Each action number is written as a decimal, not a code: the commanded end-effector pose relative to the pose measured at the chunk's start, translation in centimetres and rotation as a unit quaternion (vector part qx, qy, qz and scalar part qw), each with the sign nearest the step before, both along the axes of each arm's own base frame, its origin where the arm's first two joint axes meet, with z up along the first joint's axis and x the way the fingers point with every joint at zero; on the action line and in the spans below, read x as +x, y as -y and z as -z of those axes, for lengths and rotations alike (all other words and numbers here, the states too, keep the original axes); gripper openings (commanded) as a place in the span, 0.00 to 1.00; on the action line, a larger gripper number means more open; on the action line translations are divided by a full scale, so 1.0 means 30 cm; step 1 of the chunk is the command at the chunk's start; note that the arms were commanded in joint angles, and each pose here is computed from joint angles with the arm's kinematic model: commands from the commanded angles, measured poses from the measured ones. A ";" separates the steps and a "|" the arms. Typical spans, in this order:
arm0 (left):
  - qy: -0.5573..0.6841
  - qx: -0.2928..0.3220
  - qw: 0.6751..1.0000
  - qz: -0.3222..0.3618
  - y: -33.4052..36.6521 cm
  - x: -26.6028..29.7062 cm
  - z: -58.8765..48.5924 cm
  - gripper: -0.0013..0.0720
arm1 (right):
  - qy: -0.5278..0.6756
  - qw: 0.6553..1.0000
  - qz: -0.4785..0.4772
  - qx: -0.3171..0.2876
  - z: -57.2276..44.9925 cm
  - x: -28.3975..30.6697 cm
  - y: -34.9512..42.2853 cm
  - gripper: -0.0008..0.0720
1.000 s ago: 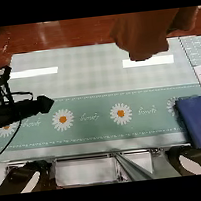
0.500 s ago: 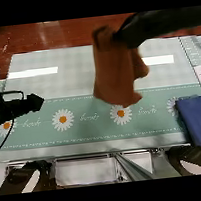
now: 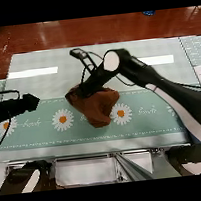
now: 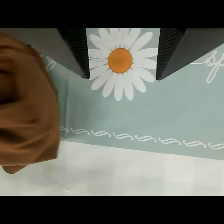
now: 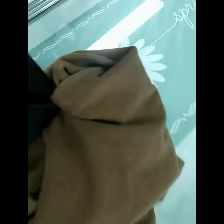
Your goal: Fold the shirts.
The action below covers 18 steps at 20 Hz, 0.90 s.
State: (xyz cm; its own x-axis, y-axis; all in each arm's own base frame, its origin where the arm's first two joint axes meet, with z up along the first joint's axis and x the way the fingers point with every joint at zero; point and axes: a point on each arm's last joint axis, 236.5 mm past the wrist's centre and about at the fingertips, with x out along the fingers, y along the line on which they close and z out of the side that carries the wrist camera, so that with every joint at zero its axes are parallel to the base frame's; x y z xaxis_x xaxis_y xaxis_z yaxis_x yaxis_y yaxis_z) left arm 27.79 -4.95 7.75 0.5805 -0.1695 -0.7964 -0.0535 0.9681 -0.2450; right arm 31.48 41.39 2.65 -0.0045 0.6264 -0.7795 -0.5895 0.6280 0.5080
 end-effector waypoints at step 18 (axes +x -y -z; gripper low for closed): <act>-0.195 -0.258 0.939 0.112 0.646 -0.334 0.426 0.71 | -0.036 0.942 0.333 0.016 -0.097 0.365 1.095 0.57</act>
State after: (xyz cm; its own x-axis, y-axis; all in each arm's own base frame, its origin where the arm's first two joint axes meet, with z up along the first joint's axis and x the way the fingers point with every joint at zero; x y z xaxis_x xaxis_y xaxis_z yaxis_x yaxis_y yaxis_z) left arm 17.82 -20.91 -4.01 0.1561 -0.6182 -0.7703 -0.0313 0.7764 -0.6294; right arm 43.87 10.85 8.15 0.3463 0.5552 -0.7562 -0.1063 0.8241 0.5564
